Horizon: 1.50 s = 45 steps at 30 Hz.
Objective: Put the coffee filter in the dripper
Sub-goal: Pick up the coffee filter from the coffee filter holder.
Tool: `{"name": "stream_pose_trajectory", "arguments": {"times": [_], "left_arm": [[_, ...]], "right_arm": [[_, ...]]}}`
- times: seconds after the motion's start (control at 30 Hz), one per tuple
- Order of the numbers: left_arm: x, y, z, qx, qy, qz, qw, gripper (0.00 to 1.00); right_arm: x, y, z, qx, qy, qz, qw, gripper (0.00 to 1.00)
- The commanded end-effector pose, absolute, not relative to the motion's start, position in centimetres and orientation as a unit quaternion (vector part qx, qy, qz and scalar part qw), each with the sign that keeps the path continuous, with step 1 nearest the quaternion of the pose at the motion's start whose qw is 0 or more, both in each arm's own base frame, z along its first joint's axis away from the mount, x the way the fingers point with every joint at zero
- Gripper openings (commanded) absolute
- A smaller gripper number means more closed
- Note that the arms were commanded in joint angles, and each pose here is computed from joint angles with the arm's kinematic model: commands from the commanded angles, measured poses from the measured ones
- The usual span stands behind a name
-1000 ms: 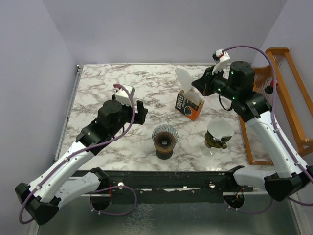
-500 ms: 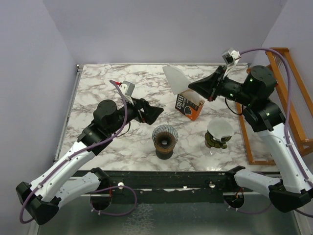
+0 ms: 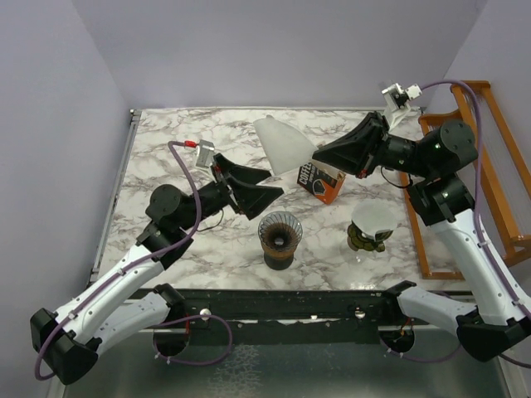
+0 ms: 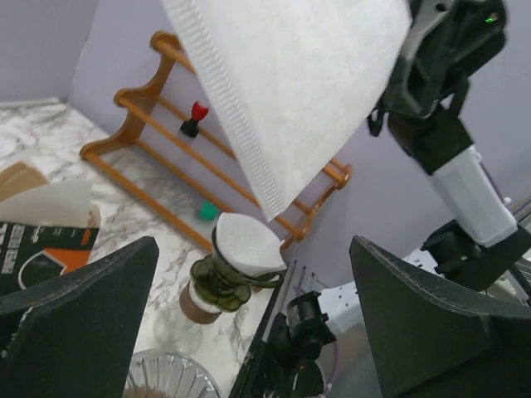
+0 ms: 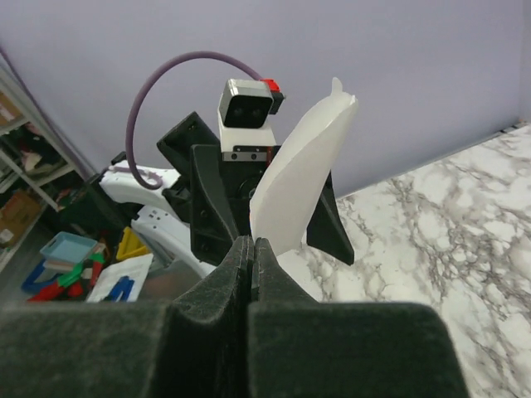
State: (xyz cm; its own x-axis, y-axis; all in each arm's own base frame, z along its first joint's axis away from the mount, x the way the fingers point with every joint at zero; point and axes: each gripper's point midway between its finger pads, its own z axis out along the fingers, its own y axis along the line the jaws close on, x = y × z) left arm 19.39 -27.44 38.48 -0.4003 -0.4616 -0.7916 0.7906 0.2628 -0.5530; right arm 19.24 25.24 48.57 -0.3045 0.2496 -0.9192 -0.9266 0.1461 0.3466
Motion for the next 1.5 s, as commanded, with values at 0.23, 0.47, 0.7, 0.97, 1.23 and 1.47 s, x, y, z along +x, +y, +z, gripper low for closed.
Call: {"name": "stream_pose_trajectory", "arguments": {"times": [0.23,0.47,0.7,0.97,1.23,1.47], "left_arm": [[15.0,-26.0,45.7,0.17,0.456,-0.674,0.556,0.99],[14.2,-26.0,47.5,0.17,0.418,-0.707,0.544,0.99],[13.5,-25.7,48.1,0.172,0.404,-0.72,0.537,0.94],[12.7,-25.6,48.7,0.178,0.387,-0.737,0.525,0.8],[12.4,-25.7,48.8,0.183,0.382,-0.745,0.515,0.65],[12.6,-26.1,48.4,0.186,0.387,-0.746,0.509,0.41]], "right_arm": [[15.5,25.8,49.4,-0.343,0.5,0.661,0.442,0.01],[14.3,27.0,49.8,-0.348,0.476,0.684,0.429,0.01],[14.3,26.9,50.8,-0.344,0.461,0.684,0.449,0.01],[15.1,27.2,50.2,-0.329,0.471,0.679,0.457,0.01],[16.0,27.2,50.2,-0.304,0.48,0.676,0.47,0.01],[15.9,27.2,50.4,-0.305,0.478,0.676,0.471,0.01]]}}
